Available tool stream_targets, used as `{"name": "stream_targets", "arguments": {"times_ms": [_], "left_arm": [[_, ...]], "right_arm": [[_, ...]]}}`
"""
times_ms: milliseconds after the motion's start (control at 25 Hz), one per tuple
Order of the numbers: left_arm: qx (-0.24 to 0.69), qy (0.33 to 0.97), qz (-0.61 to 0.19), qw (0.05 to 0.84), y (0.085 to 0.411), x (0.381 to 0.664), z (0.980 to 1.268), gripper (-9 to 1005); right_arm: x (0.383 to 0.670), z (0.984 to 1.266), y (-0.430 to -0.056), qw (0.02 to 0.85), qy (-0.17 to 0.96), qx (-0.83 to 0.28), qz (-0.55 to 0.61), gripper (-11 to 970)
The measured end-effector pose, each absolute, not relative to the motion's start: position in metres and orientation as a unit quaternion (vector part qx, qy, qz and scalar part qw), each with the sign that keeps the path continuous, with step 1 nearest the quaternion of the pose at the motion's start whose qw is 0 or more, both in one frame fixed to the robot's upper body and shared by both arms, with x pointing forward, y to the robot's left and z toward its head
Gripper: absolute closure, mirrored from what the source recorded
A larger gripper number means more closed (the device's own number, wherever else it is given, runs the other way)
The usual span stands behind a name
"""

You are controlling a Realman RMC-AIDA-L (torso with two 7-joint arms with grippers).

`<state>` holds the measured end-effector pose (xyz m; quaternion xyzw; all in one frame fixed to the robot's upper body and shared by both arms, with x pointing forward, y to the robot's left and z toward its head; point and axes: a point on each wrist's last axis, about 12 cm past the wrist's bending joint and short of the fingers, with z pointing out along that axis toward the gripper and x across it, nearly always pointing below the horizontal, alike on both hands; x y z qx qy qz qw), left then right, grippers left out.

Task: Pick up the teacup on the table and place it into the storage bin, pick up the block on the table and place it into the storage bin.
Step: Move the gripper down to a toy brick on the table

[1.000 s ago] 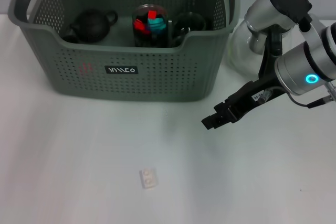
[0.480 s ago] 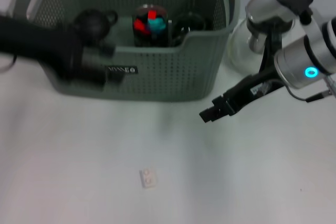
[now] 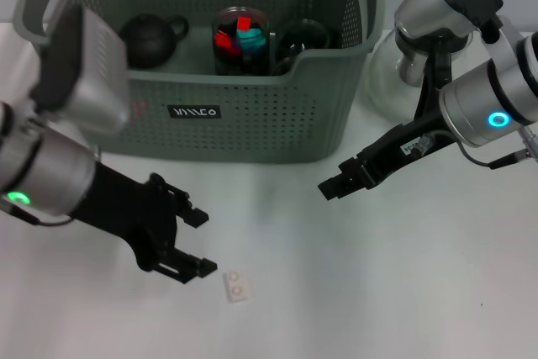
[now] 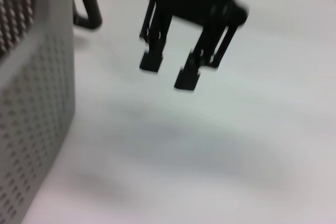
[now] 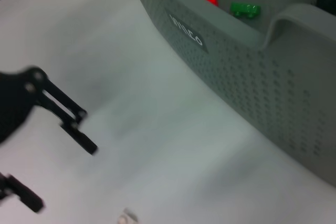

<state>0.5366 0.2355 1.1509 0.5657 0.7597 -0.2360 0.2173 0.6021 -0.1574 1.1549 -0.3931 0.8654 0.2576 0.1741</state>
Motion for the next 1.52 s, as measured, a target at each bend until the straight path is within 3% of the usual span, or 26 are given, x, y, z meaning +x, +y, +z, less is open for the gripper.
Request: {"name": "stream_targets", "arguments": {"times_ms": [280,680,1520], "left_arm": [[0.591,0.751,-0.201,0.217,0.213,0.531,1.128,306],[0.610,0.742,-0.186,0.205,0.182,0.530,1.120,307],[0.607,0.766,-0.125,0.169,0.161,0.527,1.102,308]], "right_arm": [[0.603,1.155,-0.155,0.172,0.865,-0.394,0.259,403],[0.604,1.157,-0.155,0.170,0.867,-0.391,0.258,402],[0.605,1.157,-0.156,0.169,0.868,-0.391,0.256,400]]}}
